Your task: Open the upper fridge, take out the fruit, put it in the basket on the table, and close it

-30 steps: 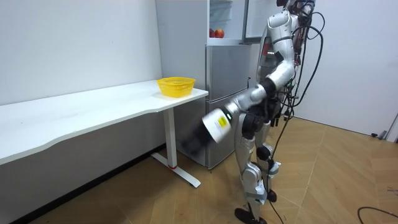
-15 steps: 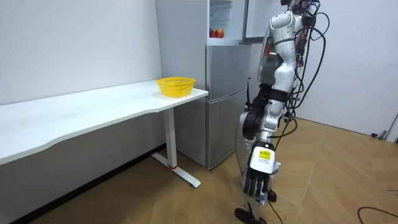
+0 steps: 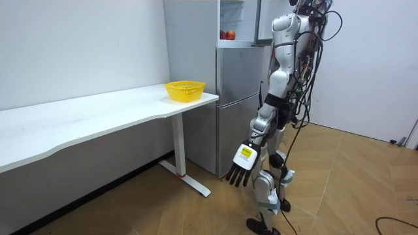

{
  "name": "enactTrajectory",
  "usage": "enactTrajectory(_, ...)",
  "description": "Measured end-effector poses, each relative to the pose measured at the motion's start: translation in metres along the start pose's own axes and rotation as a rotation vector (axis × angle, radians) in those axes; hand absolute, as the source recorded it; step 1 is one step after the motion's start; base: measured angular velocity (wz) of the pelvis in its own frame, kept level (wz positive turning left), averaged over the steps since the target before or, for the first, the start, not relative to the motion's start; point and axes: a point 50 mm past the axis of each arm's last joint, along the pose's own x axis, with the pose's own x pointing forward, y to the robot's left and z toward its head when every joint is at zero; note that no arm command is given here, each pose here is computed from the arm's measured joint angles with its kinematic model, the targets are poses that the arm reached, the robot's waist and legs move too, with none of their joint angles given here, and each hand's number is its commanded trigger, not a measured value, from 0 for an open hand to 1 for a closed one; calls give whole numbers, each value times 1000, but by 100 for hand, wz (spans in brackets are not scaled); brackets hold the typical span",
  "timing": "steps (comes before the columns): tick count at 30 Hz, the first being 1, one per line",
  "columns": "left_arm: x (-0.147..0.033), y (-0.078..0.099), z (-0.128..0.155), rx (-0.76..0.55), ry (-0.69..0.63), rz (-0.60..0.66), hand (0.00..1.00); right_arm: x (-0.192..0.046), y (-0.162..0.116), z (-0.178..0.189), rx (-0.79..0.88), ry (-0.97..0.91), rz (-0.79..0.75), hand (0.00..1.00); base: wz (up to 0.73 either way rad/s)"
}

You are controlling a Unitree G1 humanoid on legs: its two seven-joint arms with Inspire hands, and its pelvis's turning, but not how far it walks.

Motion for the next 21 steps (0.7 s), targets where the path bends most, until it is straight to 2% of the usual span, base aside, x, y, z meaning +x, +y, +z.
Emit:
enactTrajectory(3,0,0,2,39,-15,-19,0,-11,8,49,118,-219,-34,0,0)
enactTrajectory(5,-1,-2,-1,70,-21,-34,0,-26,12,84,209,-387,-46,0,0)
enactTrajectory(8,-2,-3,-5,97,-27,-55,0,-50,9,120,262,-607,-81,0,0)
enactTrajectory(12,-2,-4,-7,113,-40,-65,0,-81,0,141,281,-832,-98,0,-13)
enactTrajectory(18,-3,-4,-7,127,-74,-75,0,-108,-2,145,282,-957,-48,0,-13)
enactTrajectory(21,-3,-4,-8,130,-72,-104,0,-133,-7,159,295,-1097,-13,0,-19)
